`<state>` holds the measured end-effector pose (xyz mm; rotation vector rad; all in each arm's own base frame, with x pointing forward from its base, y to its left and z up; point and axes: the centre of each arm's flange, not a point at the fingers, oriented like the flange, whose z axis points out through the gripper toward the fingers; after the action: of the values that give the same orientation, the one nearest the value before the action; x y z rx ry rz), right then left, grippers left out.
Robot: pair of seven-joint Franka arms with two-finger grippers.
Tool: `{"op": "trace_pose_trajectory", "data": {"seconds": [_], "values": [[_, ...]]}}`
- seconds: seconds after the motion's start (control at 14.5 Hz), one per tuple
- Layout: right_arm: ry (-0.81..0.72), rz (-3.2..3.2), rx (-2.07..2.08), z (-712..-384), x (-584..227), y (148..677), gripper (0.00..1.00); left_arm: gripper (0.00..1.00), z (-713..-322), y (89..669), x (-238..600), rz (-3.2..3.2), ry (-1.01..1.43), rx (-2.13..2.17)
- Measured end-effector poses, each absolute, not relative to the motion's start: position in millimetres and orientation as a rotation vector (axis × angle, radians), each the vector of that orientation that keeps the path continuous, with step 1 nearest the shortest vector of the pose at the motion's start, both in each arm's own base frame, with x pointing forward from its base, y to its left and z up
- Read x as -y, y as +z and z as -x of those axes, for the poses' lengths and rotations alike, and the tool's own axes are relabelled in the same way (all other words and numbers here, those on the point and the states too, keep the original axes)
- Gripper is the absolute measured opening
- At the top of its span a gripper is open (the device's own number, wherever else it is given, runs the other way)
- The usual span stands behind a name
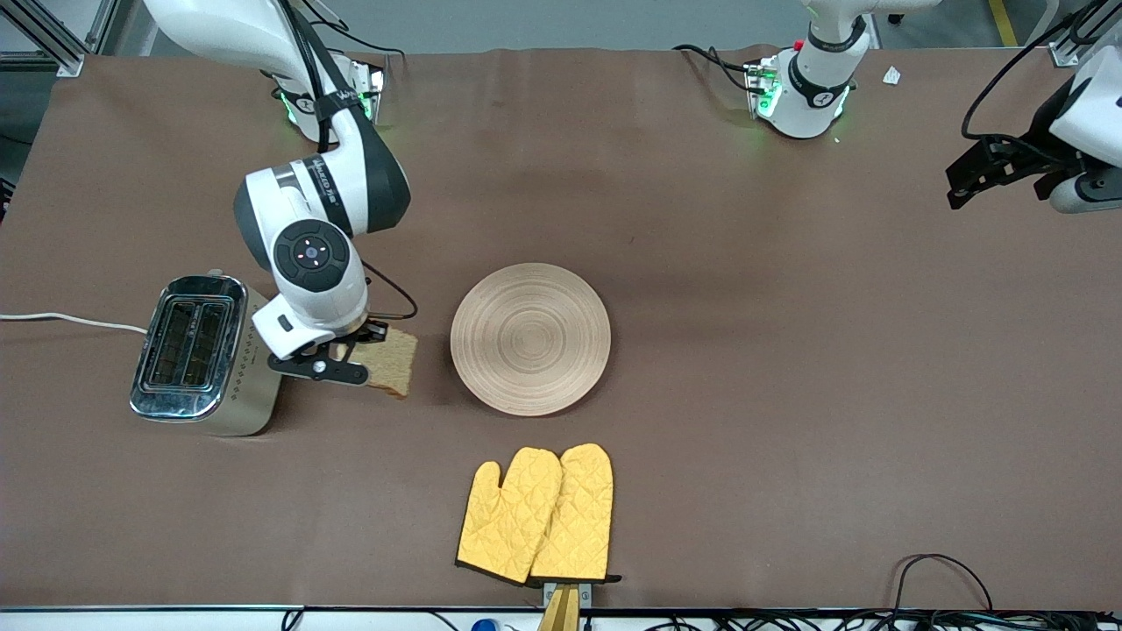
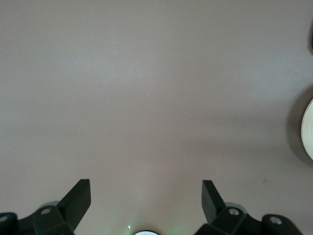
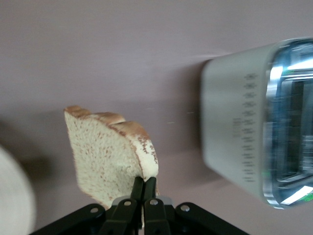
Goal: Move plate and put bread in toaster
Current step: 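Lift the bread with the right gripper and carry it above the toaster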
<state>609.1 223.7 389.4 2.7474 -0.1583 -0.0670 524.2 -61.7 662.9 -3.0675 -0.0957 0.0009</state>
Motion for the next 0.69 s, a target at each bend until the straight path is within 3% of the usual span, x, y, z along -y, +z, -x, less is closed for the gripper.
{"op": "trace_pose_trajectory", "data": {"seconds": [0.69], "values": [[-0.249,-2.487,0.205,-613.0,-70.7,479.6,0.03,1.00,-514.6,663.1,68.2,3.102,0.014,0.015]]}}
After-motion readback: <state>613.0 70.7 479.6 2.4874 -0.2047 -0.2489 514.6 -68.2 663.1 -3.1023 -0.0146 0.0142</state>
